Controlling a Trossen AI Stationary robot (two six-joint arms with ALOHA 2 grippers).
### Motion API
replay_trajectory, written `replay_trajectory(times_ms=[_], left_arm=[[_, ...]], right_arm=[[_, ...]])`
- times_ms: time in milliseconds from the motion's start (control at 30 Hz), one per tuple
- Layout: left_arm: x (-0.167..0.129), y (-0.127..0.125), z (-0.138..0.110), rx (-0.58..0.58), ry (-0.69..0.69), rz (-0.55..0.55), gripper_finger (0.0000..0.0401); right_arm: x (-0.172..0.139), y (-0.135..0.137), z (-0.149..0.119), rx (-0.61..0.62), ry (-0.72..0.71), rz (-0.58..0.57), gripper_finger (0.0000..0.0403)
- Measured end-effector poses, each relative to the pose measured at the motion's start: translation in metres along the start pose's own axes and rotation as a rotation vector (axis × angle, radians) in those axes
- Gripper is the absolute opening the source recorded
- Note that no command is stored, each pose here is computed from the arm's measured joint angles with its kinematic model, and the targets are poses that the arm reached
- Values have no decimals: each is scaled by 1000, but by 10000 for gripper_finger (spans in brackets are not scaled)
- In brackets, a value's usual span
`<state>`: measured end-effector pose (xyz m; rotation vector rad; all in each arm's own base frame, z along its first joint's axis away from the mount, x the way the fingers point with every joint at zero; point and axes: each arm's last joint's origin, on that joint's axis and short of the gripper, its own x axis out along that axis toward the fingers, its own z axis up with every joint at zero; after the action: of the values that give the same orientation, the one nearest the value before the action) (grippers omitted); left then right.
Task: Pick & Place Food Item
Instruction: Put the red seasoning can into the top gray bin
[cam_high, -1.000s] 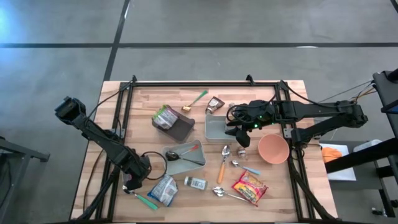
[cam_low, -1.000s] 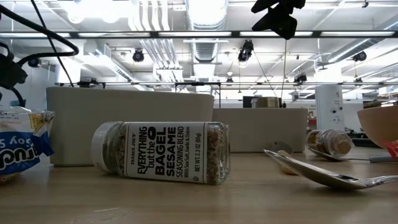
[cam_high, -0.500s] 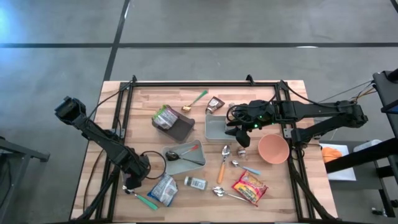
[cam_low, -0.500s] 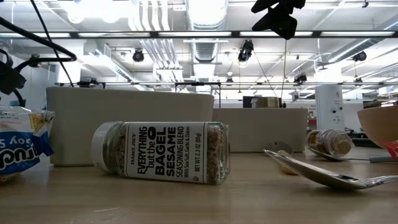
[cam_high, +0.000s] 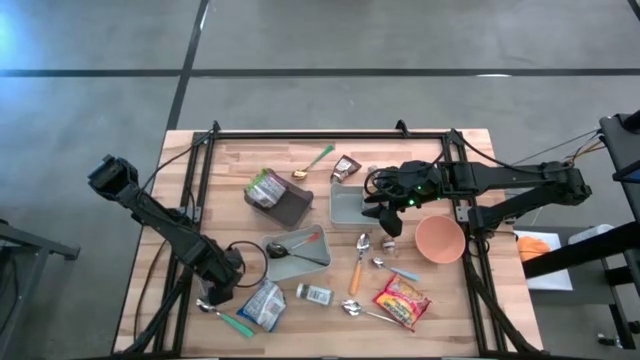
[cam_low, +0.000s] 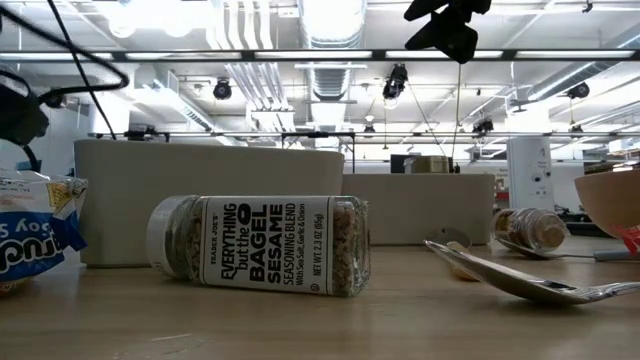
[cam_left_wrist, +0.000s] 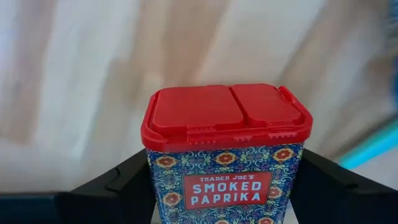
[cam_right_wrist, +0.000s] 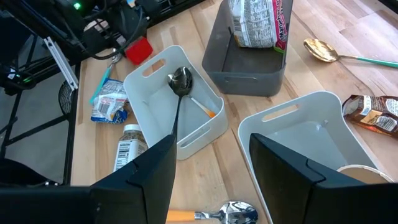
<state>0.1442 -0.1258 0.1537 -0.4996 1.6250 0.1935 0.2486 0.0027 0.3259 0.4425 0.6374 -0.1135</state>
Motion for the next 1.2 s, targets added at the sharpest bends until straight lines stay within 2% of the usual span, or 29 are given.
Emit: replay_trajectory(times_ms=[300,567,700,867,1033,1200], left_arm=[[-12,-7,4,-22,-41,-82,278],[-46,-9,5,-108,-122,-238,278],[-70,-7,6,-163,-234,-360,278],[-99,-3,9,-234,-421,-568,278],[-122,-3,24,-295,-562,-776,278],[-139,-2,45,-260,-659,-931,278]], right_arm=[[0,0,0,0,0,0,200],[0,0,0,0,0,0,200],[0,0,0,0,0,0,200],[0,0,0,0,0,0,200],[0,0,0,0,0,0,200],[0,0,0,2,0,0,200]])
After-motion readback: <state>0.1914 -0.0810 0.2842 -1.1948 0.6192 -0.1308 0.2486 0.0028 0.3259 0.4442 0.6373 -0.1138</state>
